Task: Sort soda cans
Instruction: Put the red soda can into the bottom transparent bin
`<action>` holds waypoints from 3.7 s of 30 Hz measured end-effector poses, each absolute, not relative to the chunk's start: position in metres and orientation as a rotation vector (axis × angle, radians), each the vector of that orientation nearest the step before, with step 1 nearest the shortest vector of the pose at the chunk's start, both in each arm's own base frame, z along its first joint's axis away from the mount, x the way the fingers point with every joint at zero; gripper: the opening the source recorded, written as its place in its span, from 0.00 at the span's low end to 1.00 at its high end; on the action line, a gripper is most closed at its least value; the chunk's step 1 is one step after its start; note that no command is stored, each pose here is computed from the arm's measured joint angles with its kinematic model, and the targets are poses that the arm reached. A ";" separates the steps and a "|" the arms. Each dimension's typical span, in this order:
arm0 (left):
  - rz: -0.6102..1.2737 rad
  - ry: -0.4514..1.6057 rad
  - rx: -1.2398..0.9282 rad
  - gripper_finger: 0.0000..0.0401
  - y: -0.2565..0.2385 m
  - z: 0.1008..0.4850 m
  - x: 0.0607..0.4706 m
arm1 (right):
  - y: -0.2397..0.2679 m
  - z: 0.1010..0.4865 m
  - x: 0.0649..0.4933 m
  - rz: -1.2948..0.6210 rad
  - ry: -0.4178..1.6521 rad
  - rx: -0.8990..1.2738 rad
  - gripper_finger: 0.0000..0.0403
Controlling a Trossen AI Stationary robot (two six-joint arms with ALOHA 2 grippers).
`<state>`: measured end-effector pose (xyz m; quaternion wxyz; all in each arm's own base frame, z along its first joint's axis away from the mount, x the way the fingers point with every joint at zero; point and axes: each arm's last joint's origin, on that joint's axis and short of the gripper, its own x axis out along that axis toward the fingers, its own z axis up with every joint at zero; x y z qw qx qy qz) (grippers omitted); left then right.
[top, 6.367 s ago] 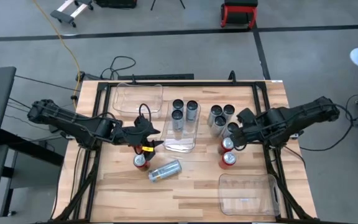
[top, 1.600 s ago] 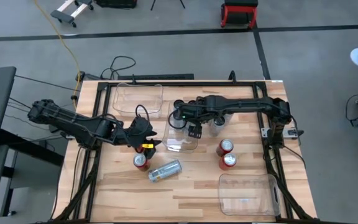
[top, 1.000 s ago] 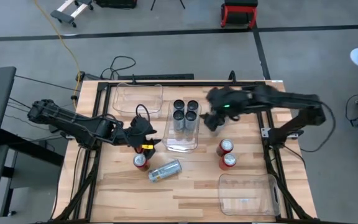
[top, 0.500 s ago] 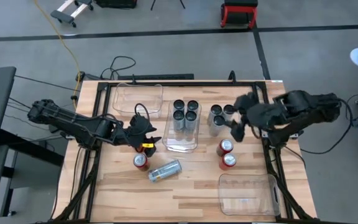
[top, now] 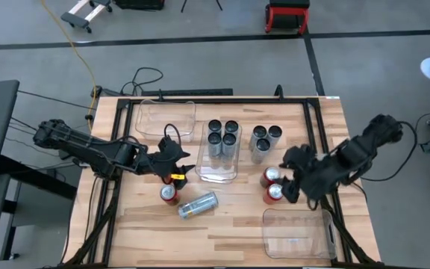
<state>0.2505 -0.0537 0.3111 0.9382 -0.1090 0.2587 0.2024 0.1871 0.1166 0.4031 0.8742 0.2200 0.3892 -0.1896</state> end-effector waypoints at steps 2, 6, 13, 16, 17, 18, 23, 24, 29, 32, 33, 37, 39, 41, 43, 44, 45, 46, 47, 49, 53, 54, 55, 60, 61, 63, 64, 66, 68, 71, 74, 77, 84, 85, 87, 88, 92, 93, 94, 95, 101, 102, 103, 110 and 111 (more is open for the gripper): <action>0.411 0.519 -0.227 0.53 -0.054 0.312 0.251 | 0.124 0.394 0.189 -0.431 0.834 0.507 0.74; 0.396 0.494 -0.210 0.53 -0.054 0.314 0.253 | 0.134 0.377 0.194 -0.512 0.879 0.589 0.85; 0.391 0.480 -0.210 0.53 -0.055 0.316 0.254 | 0.142 0.347 0.202 -0.706 1.016 0.705 0.94; 0.391 0.480 -0.212 0.53 -0.055 0.316 0.254 | 0.148 0.336 0.209 -0.751 1.049 0.734 0.91; 0.392 0.479 -0.215 0.53 -0.055 0.316 0.254 | 0.150 0.333 0.211 -0.763 1.054 0.735 0.90; 0.392 0.479 -0.217 0.53 -0.055 0.316 0.254 | 0.152 0.331 0.214 -0.769 1.055 0.735 0.90; 0.392 0.479 -0.231 0.53 -0.055 0.316 0.254 | 0.155 0.315 0.227 -0.869 1.108 0.776 0.90; 0.387 0.481 -0.238 0.53 -0.055 0.316 0.254 | 0.155 0.311 0.229 -0.886 1.128 0.771 0.90; 0.365 0.491 -0.252 0.53 -0.056 0.315 0.254 | 0.149 0.293 0.243 -0.986 1.237 0.721 0.92; 0.359 0.494 -0.255 0.53 -0.056 0.315 0.254 | 0.142 0.286 0.254 -0.987 1.273 0.686 0.93; 0.358 0.494 -0.255 0.53 -0.056 0.315 0.254 | 0.139 0.283 0.258 -0.982 1.279 0.677 0.94; 0.358 0.495 -0.255 0.53 -0.056 0.315 0.254 | 0.126 0.267 0.268 -0.967 1.334 0.684 0.96; 0.353 0.496 -0.267 0.53 -0.056 0.315 0.254 | 0.120 0.258 0.266 -0.987 1.380 0.695 0.97; 0.336 0.502 -0.284 0.53 -0.057 0.315 0.254 | 0.117 0.250 0.263 -1.007 1.413 0.712 0.97; 0.322 0.507 -0.288 0.53 -0.059 0.315 0.253 | 0.115 0.244 0.260 -1.008 1.420 0.728 0.98; 0.314 0.510 -0.288 0.53 -0.060 0.314 0.253 | 0.115 0.242 0.260 -0.993 1.415 0.744 0.98; 0.309 0.513 -0.287 0.53 -0.062 0.314 0.253 | 0.116 0.239 0.260 -0.971 1.405 0.762 0.98; 0.305 0.519 -0.283 0.53 -0.063 0.314 0.252 | 0.116 0.237 0.261 -0.938 1.385 0.785 0.98; 0.304 0.528 -0.279 0.53 -0.063 0.313 0.251 | 0.117 0.235 0.262 -0.914 1.368 0.804 0.97; 0.304 0.545 -0.270 0.53 -0.064 0.312 0.250 | 0.117 0.233 0.263 -0.885 1.342 0.833 0.97; 0.311 0.572 -0.260 0.53 -0.064 0.309 0.248 | 0.117 0.227 0.262 -0.881 1.341 0.834 0.93; 0.313 0.576 -0.258 0.53 -0.064 0.309 0.248 | 0.117 0.226 0.262 -0.884 1.343 0.832 0.90; 0.313 0.579 -0.256 0.53 -0.064 0.309 0.248 | 0.116 0.226 0.262 -0.884 1.343 0.831 0.88; 0.327 0.578 -0.236 0.53 -0.063 0.309 0.248 | 0.116 0.227 0.261 -0.872 1.354 0.808 0.72; 0.329 0.578 -0.235 0.53 -0.063 0.309 0.248 | 0.116 0.229 0.260 -0.862 1.357 0.802 0.71; 0.331 0.577 -0.233 0.53 -0.063 0.309 0.248 | 0.117 0.233 0.261 -0.831 1.360 0.785 0.71; 0.331 0.577 -0.233 0.53 -0.063 0.309 0.248 | 0.117 0.239 0.262 -0.813 1.352 0.788 0.71; 0.333 0.578 -0.231 0.53 -0.063 0.309 0.247 | 0.116 0.257 0.261 -0.781 1.317 0.807 0.71; 0.335 0.580 -0.229 0.53 -0.063 0.308 0.247 | 0.114 0.276 0.257 -0.769 1.279 0.808 0.71; 0.352 0.576 -0.222 0.53 -0.062 0.308 0.247 | 0.115 0.299 0.251 -0.762 1.226 0.804 0.71; 0.372 0.568 -0.215 0.53 -0.061 0.308 0.247 | 0.119 0.323 0.248 -0.692 1.166 0.833 0.71; 0.383 0.563 -0.210 0.53 -0.061 0.309 0.247 | 0.131 0.338 0.244 -0.614 1.143 0.835 0.71; 0.415 0.548 -0.196 0.53 -0.060 0.309 0.247 | 0.157 0.373 0.226 -0.428 1.088 0.819 0.71; 0.419 0.547 -0.192 0.53 -0.059 0.309 0.247 | 0.161 0.377 0.223 -0.406 1.085 0.814 0.71; 0.426 0.548 -0.188 0.53 -0.057 0.309 0.248 | 0.169 0.381 0.218 -0.369 1.085 0.803 0.71; 0.430 0.547 -0.188 0.53 -0.056 0.309 0.248 | 0.172 0.381 0.214 -0.358 1.091 0.800 0.71; 0.446 0.546 -0.192 0.53 -0.052 0.309 0.249 | 0.189 0.381 0.200 -0.299 1.143 0.793 0.71; 0.448 0.546 -0.193 0.53 -0.051 0.309 0.249 | 0.194 0.381 0.196 -0.282 1.155 0.791 0.71; 0.451 0.546 -0.194 0.53 -0.050 0.309 0.249 | 0.198 0.381 0.193 -0.263 1.161 0.783 0.71; 0.453 0.546 -0.194 0.53 -0.050 0.309 0.249 | 0.202 0.381 0.189 -0.240 1.163 0.778 0.71; 0.458 0.546 -0.195 0.53 -0.048 0.309 0.249 | 0.217 0.379 0.170 -0.247 1.208 0.799 0.72; 0.458 0.546 -0.196 0.53 -0.048 0.309 0.249 | 0.218 0.377 0.168 -0.262 1.216 0.800 0.72; 0.458 0.546 -0.196 0.53 -0.048 0.309 0.249 | 0.218 0.374 0.166 -0.282 1.223 0.802 0.72; 0.458 0.546 -0.196 0.53 -0.048 0.309 0.249 | 0.225 0.348 0.171 -0.467 1.282 0.711 0.72; 0.458 0.546 -0.197 0.53 -0.048 0.309 0.249 | 0.226 0.344 0.174 -0.491 1.287 0.698 0.72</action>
